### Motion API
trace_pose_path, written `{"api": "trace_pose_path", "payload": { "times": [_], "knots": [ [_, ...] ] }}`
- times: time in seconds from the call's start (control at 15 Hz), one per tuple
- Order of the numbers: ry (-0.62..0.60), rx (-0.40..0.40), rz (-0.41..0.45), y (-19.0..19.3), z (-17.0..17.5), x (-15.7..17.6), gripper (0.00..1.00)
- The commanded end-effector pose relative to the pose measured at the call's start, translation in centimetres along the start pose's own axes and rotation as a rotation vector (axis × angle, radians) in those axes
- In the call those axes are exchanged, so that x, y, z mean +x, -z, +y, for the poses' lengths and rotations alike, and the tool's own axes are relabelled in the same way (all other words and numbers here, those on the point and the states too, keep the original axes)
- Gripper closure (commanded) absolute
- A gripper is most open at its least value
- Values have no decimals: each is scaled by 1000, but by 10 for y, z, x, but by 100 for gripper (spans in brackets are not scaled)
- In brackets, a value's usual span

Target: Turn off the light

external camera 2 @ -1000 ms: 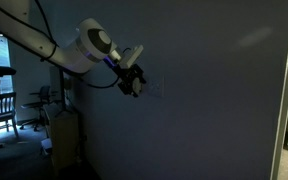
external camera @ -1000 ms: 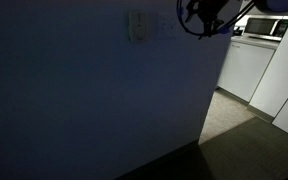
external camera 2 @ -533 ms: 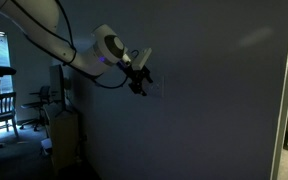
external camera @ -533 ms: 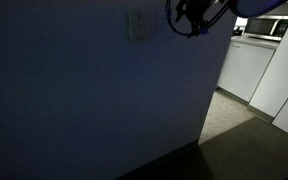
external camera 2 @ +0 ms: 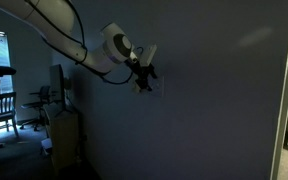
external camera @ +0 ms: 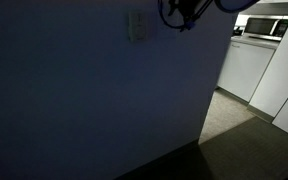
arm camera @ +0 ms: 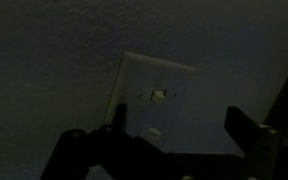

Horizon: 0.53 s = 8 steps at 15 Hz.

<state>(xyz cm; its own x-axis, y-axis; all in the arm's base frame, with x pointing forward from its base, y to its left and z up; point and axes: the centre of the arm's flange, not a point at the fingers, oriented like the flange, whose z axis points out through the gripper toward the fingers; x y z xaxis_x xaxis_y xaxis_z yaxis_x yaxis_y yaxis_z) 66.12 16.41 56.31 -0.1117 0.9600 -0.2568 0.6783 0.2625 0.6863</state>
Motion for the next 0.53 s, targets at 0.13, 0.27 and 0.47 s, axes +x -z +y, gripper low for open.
{"api": "trace_pose_path", "payload": {
  "times": [0.13, 0.27, 0.47],
  "knots": [
    [-21, 25, 21, -21, 11, -14, 0],
    [-58, 73, 13, -16, 7, -13, 0],
    [-46, 147, 2, -19, -6, -11, 0]
  ]
}}
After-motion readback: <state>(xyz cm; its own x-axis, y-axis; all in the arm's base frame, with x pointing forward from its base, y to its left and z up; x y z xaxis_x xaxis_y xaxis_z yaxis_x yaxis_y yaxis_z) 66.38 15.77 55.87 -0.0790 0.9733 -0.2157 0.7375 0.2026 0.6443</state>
